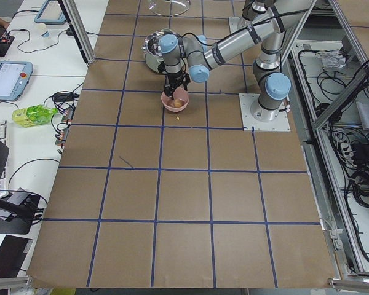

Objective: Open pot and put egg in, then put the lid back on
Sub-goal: 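Lift the glass lid aside with the right gripper while the left repositions over the bowl, then close the left gripper on the egg inside the pink bowl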

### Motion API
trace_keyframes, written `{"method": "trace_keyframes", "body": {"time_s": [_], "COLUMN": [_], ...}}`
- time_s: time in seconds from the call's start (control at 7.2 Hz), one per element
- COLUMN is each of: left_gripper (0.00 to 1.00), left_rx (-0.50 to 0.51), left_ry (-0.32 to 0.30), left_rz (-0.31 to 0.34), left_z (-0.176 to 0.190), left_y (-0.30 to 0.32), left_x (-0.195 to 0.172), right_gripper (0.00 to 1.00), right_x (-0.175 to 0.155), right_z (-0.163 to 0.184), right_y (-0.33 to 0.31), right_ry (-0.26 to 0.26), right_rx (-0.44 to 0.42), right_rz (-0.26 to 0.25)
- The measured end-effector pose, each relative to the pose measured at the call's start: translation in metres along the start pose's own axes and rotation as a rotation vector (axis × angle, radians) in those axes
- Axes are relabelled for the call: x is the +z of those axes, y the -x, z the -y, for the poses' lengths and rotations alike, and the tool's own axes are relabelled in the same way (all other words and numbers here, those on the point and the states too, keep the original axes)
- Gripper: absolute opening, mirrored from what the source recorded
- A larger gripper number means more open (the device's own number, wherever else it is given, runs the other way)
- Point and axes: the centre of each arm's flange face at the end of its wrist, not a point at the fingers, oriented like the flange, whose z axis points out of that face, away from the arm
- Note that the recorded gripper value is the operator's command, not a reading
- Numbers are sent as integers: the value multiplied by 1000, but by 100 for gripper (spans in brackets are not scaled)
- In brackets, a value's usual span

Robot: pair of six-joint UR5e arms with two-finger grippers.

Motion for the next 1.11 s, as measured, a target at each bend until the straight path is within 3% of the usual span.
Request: {"method": "trace_keyframes", "body": {"time_s": [0.56, 1.11], "left_gripper": [98, 98], "left_rx": [48, 224], "left_ry": [-14, -19], "left_rz": [25, 55], "left_z": [3, 3], "left_y": [5, 2], "left_x": [11, 28], "right_gripper": [18, 16], "right_x": [-14, -13], "right_z": [-30, -31], "right_y": [-53, -53], "right_ry": [-8, -6], "right_rx": [-33, -37], "right_rz": [-6, 1]}}
